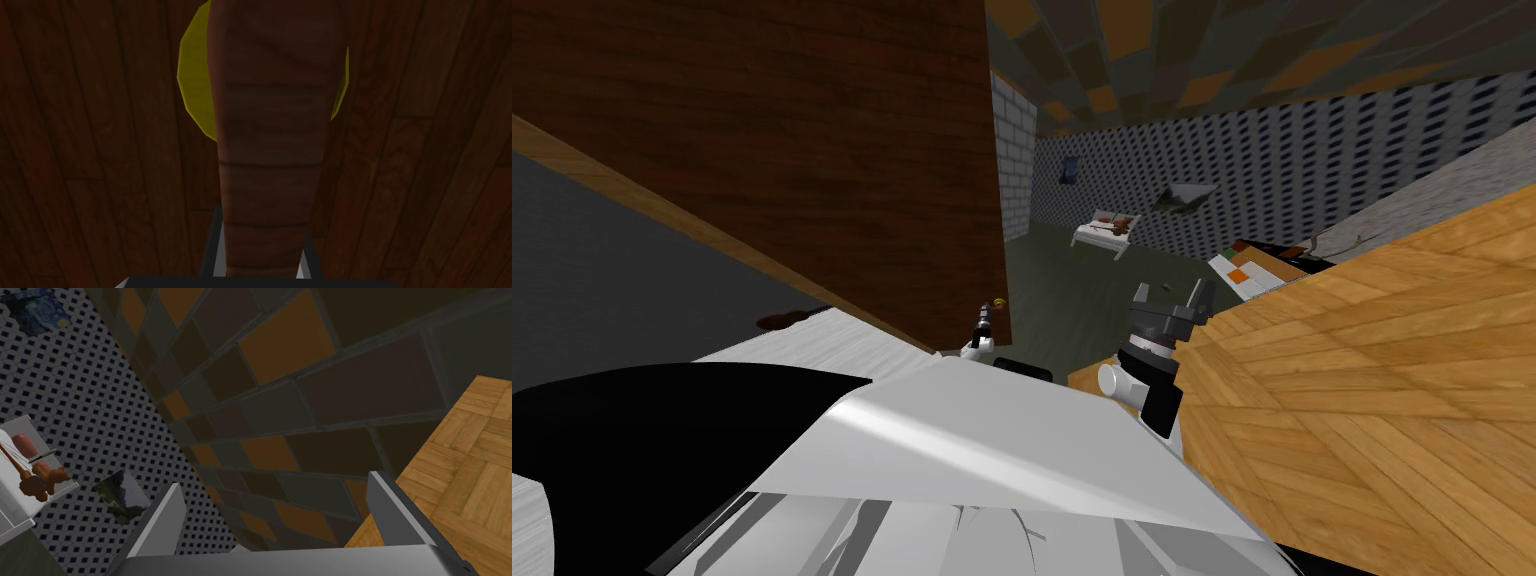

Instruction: Push the door open

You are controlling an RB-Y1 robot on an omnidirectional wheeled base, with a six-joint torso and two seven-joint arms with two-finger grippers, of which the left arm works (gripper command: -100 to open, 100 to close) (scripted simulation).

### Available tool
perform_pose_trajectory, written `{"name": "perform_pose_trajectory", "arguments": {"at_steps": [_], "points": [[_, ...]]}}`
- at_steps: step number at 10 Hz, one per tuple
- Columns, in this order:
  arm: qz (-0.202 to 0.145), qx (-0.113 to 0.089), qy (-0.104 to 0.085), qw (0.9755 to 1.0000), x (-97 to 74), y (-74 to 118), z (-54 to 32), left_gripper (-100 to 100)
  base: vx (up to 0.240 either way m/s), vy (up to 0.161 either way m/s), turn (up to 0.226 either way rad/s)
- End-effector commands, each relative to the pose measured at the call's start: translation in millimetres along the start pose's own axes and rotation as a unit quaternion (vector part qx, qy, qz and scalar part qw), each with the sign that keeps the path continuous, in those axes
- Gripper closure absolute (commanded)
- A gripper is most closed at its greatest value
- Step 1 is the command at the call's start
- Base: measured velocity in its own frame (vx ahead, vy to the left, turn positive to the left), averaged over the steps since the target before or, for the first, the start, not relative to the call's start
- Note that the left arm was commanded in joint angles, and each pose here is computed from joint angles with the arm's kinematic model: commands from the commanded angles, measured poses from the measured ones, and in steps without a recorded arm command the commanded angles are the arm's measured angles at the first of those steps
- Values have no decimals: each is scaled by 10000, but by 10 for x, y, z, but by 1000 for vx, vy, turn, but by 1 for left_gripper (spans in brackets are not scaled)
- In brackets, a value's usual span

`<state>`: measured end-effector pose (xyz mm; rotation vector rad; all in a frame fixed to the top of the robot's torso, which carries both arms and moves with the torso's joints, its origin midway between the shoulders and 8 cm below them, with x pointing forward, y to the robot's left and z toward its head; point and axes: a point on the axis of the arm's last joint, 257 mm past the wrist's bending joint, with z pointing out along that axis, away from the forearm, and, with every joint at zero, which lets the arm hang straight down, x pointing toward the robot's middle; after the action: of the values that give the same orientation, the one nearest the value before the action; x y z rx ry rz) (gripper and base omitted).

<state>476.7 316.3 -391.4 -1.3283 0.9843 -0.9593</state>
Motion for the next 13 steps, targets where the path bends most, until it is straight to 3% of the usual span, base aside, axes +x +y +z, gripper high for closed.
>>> {"name": "perform_pose_trajectory", "arguments": {"at_steps": [1,2,3,5,6,8,10,13], "points": [[-100,-12,-32,9999,96,-1,-26,100,125,-131,67],[-35,22,-80,10000,-27,-19,1,100,44,-47,62],[109,84,-255,9996,-300,-62,59,100,128,47,25],[131,94,-286,9995,-345,-70,68,100,130,16,2],[185,119,-393,9990,-473,-91,89,100,120,17,1],[185,119,-393,9990,-473,-91,89,100,81,7,10],[200,129,-616,9978,-645,-103,92,100,208,-31,44],[57,61,-821,9966,-645,-50,28,100,215,-53,75]]}}
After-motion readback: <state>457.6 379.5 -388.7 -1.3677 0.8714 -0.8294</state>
